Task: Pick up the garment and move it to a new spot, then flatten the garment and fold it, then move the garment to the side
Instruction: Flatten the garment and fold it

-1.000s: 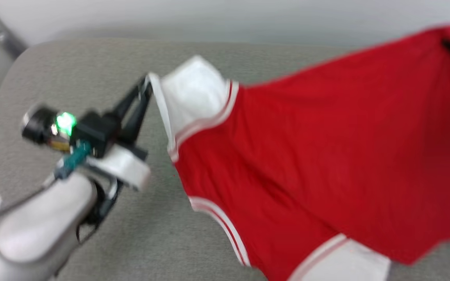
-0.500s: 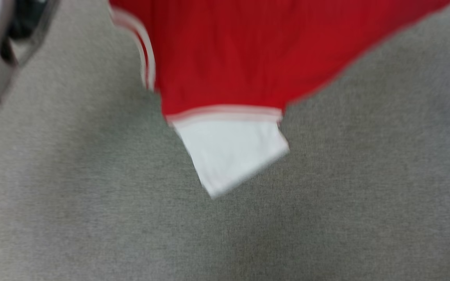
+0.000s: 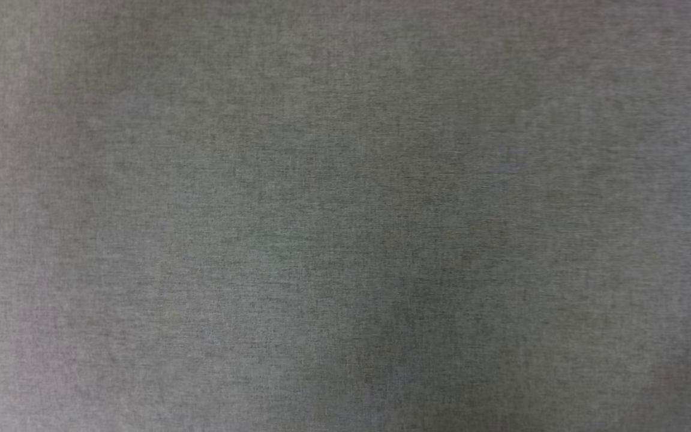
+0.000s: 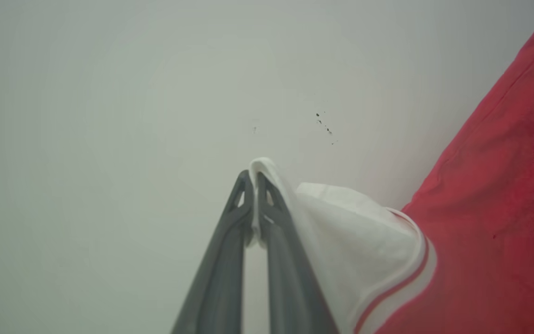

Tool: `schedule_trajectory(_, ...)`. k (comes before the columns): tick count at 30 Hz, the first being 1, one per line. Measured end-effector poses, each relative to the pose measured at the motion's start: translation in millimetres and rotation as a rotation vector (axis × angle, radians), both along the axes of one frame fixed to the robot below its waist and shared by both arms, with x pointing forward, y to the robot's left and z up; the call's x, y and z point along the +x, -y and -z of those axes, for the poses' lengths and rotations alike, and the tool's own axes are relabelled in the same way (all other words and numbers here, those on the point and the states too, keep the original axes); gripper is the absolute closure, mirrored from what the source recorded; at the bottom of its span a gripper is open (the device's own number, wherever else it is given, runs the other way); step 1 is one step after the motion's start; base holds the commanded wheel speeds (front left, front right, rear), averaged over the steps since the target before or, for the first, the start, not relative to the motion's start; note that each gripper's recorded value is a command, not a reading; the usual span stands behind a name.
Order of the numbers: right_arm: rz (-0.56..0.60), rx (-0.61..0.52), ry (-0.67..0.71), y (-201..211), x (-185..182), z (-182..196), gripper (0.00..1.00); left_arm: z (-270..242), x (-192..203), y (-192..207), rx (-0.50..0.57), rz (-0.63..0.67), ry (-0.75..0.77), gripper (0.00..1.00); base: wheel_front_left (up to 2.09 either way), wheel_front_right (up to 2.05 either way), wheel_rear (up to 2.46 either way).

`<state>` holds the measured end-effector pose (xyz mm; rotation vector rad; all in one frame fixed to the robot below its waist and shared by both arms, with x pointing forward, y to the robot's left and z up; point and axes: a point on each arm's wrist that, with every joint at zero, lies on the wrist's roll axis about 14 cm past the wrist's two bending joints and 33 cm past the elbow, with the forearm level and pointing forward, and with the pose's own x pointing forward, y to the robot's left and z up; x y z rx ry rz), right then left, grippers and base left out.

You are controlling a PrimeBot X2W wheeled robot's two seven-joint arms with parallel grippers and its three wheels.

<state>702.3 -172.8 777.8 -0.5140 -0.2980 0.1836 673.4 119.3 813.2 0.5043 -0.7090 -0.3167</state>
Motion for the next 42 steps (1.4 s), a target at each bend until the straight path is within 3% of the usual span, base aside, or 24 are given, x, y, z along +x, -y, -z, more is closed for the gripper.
schedule_trajectory(4, 0.001, 0.018, 0.024, -2.2, 12.8, -7.6, 1.00, -10.7, 4.3, -2.3, 0.000, -0.004, 0.018, 1.00, 0.00, 0.00, 0.00)
schedule_trajectory(9, -0.002, 0.026, -0.007, -4.0, 30.0, 10.1, 1.00, 3.8, 18.5, -6.3, 0.011, -0.016, -0.023, 1.00, 0.00, 0.00, 0.00)
schedule_trajectory(18, -0.021, 0.017, -0.156, -7.2, 57.0, 91.6, 1.00, 83.1, 53.2, -11.8, 0.022, -0.018, -0.189, 1.00, 0.00, 0.00, 0.00)
schedule_trajectory(24, -0.076, 0.034, -0.278, -21.3, 53.1, 159.3, 1.00, 152.5, 57.6, -18.0, -0.002, -0.011, -0.338, 1.00, 0.00, 0.00, 0.00)
schedule_trajectory(26, -0.109, 0.055, -0.354, -27.0, 37.1, 199.1, 1.00, 192.2, 44.9, -21.3, -0.012, -0.001, -0.430, 1.00, 0.00, 0.00, 0.00)
schedule_trajectory(29, -0.132, 0.068, -0.405, -29.6, 19.1, 224.5, 1.00, 216.2, 29.0, -24.2, -0.019, 0.006, -0.488, 1.00, 0.00, 0.00, 0.00)
schedule_trajectory(35, -0.184, 0.082, -0.506, -32.5, -33.1, 265.0, 1.00, 256.4, -19.2, -33.9, -0.032, 0.011, -0.591, 1.00, 0.00, 0.00, 0.00)
schedule_trajectory(42, -0.192, 0.083, -0.644, -16.5, -110.4, 301.5, 1.00, 313.5, -108.3, -40.3, -0.069, 0.008, -0.745, 1.00, 0.00, 0.00, 0.00)
